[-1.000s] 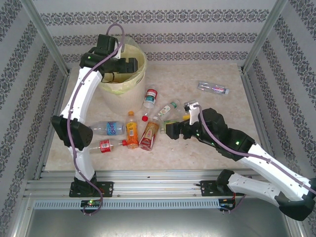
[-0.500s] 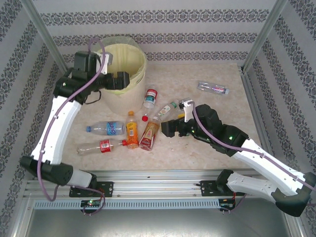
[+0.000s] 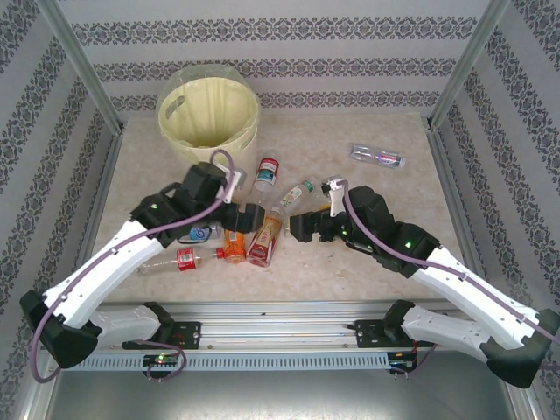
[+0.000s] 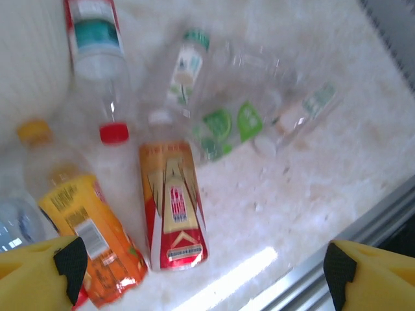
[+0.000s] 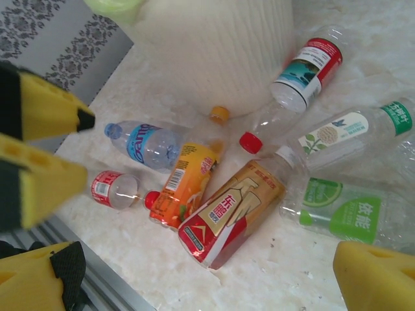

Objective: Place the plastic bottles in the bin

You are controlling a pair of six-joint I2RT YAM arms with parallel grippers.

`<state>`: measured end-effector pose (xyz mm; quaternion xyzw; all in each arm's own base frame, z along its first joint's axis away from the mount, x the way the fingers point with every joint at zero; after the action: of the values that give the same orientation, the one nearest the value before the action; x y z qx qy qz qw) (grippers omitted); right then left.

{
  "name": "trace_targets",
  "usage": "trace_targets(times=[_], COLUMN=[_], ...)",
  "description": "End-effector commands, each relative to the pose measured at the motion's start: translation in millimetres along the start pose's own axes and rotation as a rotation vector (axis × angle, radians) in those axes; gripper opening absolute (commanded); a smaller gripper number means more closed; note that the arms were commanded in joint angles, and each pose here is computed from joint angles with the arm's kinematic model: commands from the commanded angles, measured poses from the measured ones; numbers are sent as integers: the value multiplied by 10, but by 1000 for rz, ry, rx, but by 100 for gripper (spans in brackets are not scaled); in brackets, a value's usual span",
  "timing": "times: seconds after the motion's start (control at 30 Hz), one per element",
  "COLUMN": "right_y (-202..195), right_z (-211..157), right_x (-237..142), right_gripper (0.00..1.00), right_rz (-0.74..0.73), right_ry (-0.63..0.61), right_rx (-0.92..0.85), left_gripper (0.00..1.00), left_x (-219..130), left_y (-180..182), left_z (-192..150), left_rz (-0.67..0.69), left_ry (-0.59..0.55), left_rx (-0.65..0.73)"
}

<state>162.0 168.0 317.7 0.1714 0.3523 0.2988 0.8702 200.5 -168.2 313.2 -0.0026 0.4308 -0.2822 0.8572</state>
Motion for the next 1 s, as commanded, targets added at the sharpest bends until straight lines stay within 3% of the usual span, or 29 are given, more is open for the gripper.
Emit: trace_targets(times=[0.0, 0.57, 0.97], right_y=[-80, -404, -478], right_z=[-13, -108, -179], right_x=[-30, -176, -176], right_gripper=[98, 98, 98], right_rz=[9, -2, -5], right_ry=[-3, -15, -14], right_rx=[42, 171, 203], left_gripper=[95, 97, 91], left_x=[158, 1249, 1567], left_y=[-112, -114, -50], left_z=[-31, -420, -485], left_rz=[-8, 27, 129], left_ry=[-24, 307, 460], left_rx=[-17, -52, -46])
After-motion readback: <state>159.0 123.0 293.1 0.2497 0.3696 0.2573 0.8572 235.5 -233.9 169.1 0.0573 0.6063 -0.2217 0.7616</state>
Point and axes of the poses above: each hand's point on the last joint's axis, 136 mm out from that joint toward the fingers, its own x axis out along the fingers, its own y axis along the line the jaws close on, z = x × y, the point moved 10 cm from there along -x, back along the fingers, and after that the axes turned 6 degrees about x, right-handed, at the moved point
